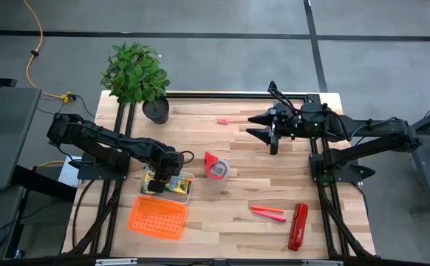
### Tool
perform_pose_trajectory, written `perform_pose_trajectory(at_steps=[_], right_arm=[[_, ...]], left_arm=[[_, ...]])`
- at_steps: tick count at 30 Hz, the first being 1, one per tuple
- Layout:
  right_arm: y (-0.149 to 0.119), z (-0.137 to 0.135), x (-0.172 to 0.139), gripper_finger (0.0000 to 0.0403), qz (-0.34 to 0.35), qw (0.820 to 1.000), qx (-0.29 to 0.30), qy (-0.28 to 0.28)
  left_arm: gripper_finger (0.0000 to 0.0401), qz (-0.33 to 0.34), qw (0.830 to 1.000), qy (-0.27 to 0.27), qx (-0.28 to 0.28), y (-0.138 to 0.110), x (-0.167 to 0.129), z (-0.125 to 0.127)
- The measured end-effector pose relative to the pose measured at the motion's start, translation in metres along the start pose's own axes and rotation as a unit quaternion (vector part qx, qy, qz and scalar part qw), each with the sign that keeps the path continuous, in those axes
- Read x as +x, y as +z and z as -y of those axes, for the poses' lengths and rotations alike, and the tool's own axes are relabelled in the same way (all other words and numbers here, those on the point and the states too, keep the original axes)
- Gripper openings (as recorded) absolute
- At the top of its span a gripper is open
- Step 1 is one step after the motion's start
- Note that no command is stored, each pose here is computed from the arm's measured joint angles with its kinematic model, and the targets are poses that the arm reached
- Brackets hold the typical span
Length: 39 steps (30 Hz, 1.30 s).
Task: Pack school essentials
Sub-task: Put the blue pencil into the orange supply box
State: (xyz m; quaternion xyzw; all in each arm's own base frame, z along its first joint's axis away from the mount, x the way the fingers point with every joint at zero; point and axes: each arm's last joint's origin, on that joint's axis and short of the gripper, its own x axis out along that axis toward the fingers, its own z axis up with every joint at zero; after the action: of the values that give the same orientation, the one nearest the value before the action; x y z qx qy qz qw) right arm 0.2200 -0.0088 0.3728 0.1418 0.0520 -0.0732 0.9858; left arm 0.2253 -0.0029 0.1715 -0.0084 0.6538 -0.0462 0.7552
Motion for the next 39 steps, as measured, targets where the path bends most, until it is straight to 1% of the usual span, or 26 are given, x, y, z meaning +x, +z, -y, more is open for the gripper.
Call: perform_pose_trajectory(at_steps=[6, 10, 13, 17, 20, 22, 25, 28, 31, 34, 39], right_arm=[[-0.001, 0.0, 0.0, 0.0208, -0.004, 1.0, 0.0, -0.001], [-0.002, 0.0, 0.0, 0.0208, -0.008, 1.0, -0.001, -0.002], [-0.002, 0.001, 0.0, 0.0208, -0.011, 1.0, -0.001, -0.003], [-0.002, 0.001, 0.0, 0.0208, -0.012, 1.0, 0.0, -0.003], [-0.003, 0.001, 0.0, 0.0208, -0.013, 1.0, 0.0, -0.004], [-0.003, 0.001, 0.0, 0.0208, -0.014, 1.0, 0.005, -0.005], [-0.003, 0.001, 0.0, 0.0208, -0.014, 1.0, 0.006, -0.007], [-0.003, 0.001, 0.0, 0.0208, -0.015, 1.0, 0.006, -0.007], [-0.003, 0.001, 0.0, 0.0208, -0.017, 1.0, 0.006, -0.008], [-0.004, 0.001, 0.0, 0.0208, -0.02, 1.0, 0.006, -0.009], [-0.004, 0.001, 0.0, 0.0208, -0.02, 1.0, 0.006, -0.01]], left_arm=[[0.0112, -0.014, 1.0, 0.001, -0.009, -0.002, -0.005, 0.0], [0.014, 0.007, 1.0, -0.002, -0.007, 0.001, -0.02, 0.002], [0.015, 0.03, 1.0, -0.005, 0.008, 0.002, -0.026, 0.003], [0.0145, 0.047, 0.998, -0.007, 0.046, 0.005, -0.027, 0.007], [0.0129, 0.093, 0.994, -0.006, 0.064, 0.014, -0.027, 0.012], [0.0118, 0.116, 0.991, -0.003, 0.066, 0.021, -0.025, 0.014], [0.0108, 0.131, 0.99, 0.018, 0.057, 0.027, -0.021, 0.016], [0.0107, 0.119, 0.991, 0.033, 0.046, 0.03, -0.014, 0.015], [0.0106, 0.106, 0.993, 0.034, 0.044, 0.032, -0.006, 0.015], [0.0106, 0.11, 0.993, 0.033, 0.04, 0.037, 0.001, 0.015], [0.0104, 0.095, 0.994, 0.032, 0.034, 0.039, 0.01, 0.014]])
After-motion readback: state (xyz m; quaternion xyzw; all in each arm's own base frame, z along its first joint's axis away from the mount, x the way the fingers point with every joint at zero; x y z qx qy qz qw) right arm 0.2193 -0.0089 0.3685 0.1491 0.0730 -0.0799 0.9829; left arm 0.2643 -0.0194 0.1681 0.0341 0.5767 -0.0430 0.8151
